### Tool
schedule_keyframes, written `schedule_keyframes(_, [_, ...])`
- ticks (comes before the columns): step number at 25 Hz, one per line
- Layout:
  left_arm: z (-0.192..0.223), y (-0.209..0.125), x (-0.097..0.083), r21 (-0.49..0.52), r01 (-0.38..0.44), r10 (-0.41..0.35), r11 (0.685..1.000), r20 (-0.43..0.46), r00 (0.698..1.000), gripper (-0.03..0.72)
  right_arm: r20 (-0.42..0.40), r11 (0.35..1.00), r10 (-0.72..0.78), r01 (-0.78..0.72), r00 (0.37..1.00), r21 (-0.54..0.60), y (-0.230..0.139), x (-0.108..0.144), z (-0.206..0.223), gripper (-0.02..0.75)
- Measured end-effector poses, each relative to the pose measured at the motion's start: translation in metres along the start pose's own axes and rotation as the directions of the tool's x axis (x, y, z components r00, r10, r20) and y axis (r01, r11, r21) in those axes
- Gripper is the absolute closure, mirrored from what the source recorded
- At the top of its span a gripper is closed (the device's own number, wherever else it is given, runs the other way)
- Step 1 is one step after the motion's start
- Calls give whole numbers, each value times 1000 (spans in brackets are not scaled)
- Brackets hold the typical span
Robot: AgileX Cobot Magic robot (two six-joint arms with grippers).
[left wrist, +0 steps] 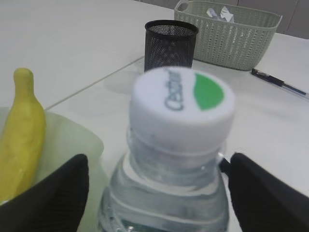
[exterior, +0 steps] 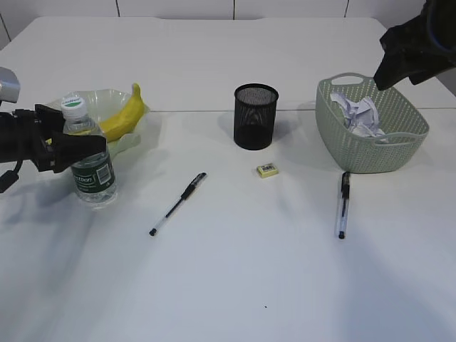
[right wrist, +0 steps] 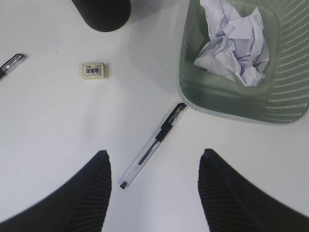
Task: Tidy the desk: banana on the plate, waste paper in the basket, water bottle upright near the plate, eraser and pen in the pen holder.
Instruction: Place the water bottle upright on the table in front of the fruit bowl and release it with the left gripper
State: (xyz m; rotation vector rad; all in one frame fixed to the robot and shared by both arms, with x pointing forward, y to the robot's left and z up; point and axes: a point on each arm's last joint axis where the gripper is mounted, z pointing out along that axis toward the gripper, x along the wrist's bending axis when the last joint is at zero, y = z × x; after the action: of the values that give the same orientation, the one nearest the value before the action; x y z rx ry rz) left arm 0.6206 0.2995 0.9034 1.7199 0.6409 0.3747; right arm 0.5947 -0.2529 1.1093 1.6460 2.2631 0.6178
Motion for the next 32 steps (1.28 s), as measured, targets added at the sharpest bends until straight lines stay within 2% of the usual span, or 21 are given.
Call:
schedule_keyframes(22, [-15,53,-9,-75,-115,113,991,-33,993,18,-1,1000,0,0,1000,4,0,0,0,307])
schedule_keyframes(28, [-28,89,-21,-120,-162,157,980,-51,986,20,-1,1000,0,0,1000,5,0,0,0,308])
schedule_keyframes(32, [-41,121,-35,-165,-161,154,973,-57,986,24,-1,1000,0,0,1000,5,0,0,0,307])
